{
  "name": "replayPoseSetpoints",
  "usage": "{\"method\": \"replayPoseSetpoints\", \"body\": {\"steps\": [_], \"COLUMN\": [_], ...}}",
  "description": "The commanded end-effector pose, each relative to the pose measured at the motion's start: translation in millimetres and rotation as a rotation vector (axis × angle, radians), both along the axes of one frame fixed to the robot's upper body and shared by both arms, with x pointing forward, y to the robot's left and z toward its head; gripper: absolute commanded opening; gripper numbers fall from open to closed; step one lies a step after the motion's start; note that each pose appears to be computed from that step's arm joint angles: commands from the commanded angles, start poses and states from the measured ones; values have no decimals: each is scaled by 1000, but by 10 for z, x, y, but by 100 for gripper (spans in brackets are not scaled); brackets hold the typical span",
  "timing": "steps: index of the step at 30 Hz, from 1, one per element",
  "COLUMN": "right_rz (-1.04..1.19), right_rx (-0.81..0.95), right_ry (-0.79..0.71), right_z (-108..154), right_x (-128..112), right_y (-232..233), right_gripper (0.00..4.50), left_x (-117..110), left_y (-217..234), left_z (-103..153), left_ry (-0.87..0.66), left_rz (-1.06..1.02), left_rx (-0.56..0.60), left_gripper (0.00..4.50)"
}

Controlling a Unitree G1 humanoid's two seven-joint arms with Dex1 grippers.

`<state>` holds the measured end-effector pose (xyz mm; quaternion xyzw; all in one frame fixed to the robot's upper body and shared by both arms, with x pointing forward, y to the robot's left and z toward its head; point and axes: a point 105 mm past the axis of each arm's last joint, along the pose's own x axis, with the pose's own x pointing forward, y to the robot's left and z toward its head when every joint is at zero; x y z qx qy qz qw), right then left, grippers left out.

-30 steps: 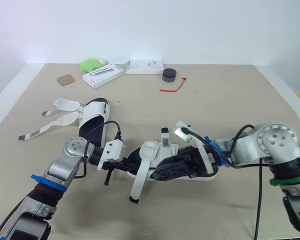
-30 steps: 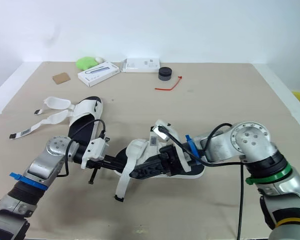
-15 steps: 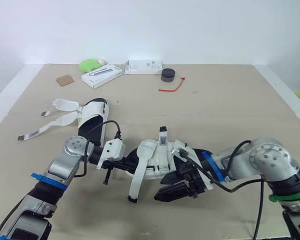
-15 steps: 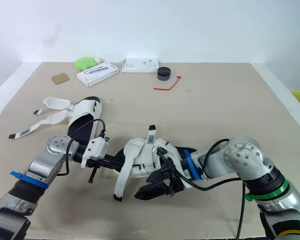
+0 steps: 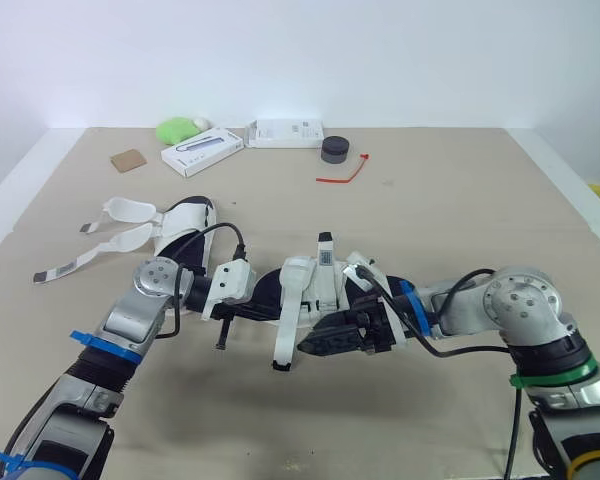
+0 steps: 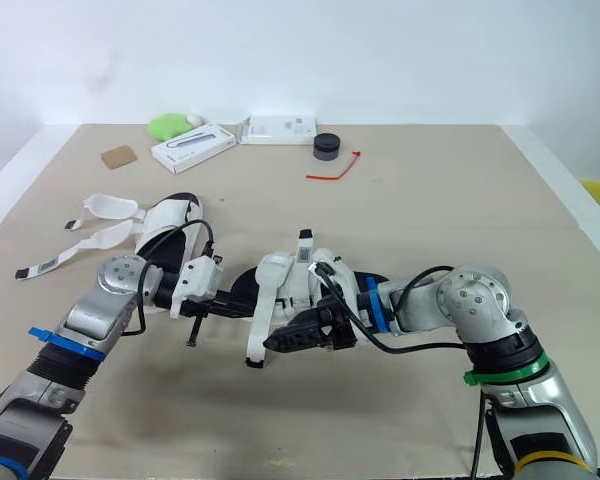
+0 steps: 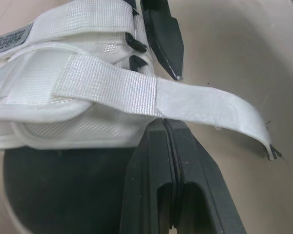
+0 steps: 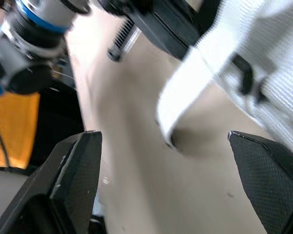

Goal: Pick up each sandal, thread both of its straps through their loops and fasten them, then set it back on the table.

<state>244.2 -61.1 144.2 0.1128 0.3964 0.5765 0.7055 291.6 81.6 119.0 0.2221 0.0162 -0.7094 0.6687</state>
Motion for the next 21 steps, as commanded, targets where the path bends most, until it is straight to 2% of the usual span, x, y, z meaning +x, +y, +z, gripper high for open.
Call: {"method": "replayPoseSetpoints", "body": {"steps": [1,7,11,15,21], "right_rz": [27,24,-2,-41,-43], "right_rx": [47,33,-4,-20,-21], "right_ry": [17,37,25,9,-6], "right_z": [119,92,43,25,58], "right_x": [-54,-85,-24,63,73], "right_y": [64,125,152,165,154], "right_gripper": [445,445,445,445,445], "left_x": [-46,-67,-68,-20,39], "left_y": [-9,19,32,95,210], "left_z": [-3,-49,-55,46,232], "left_ry": [-8,9,15,9,-10], "left_rz": [-11,0,6,29,40], "left_rx": [-5,-1,-3,-28,-42], "left_gripper": [0,0,0,0,0]}}
